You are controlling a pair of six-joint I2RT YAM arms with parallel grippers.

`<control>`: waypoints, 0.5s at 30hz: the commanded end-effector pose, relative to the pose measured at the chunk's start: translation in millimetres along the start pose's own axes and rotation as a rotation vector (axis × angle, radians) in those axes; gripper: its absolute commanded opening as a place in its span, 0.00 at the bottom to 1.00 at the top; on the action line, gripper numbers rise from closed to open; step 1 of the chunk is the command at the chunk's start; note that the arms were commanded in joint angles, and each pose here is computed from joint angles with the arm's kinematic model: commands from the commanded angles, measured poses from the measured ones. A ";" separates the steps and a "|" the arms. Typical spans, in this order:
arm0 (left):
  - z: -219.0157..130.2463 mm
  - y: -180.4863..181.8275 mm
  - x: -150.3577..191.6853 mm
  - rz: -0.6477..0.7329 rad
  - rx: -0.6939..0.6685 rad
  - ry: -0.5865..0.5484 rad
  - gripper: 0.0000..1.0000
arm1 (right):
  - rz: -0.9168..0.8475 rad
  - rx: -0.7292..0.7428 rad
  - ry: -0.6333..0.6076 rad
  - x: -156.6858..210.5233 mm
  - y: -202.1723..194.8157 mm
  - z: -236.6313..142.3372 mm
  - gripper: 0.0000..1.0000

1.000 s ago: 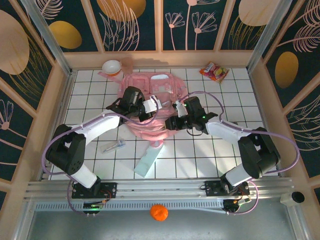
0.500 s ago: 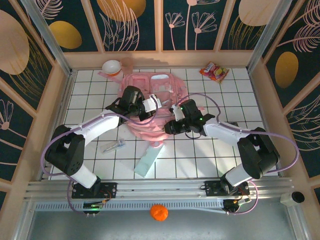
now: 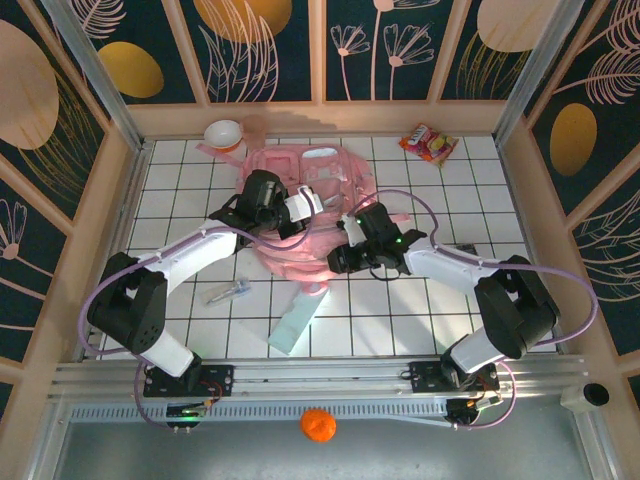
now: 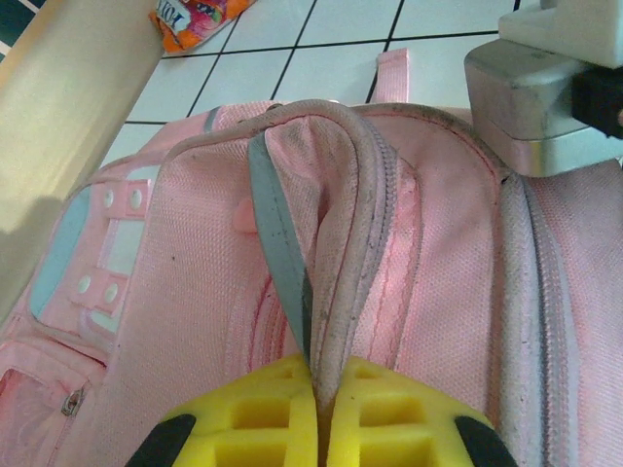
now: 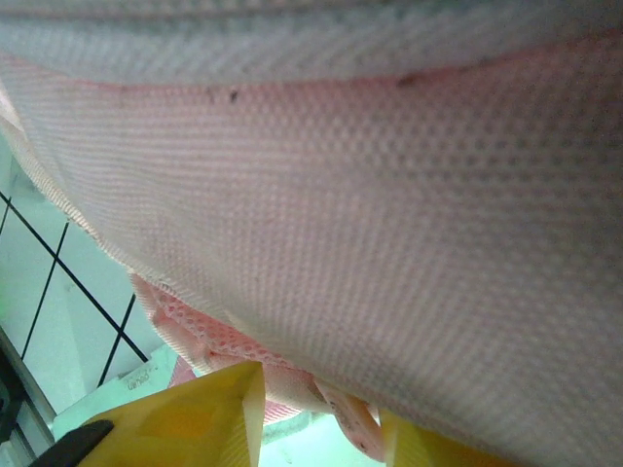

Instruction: Pack the student bag

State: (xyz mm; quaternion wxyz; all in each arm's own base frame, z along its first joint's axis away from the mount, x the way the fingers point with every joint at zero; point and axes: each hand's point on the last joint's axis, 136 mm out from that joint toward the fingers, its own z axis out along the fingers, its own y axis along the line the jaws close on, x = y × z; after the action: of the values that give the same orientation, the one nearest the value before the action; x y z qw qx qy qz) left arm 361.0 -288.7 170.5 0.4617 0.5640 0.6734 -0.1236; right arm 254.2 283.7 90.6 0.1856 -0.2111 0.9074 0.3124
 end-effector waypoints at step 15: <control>-35.3 30.0 -71.2 0.091 -0.113 -0.212 0.00 | 0.081 0.353 -0.037 4.0 -48.3 -25.8 0.00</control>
State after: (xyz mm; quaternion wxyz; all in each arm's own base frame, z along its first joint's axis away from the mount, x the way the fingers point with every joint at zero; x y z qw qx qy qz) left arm 360.1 -289.2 177.2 0.4689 0.5635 0.6689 -0.1232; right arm 267.3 263.7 86.5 0.2186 -0.1747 0.9334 0.2245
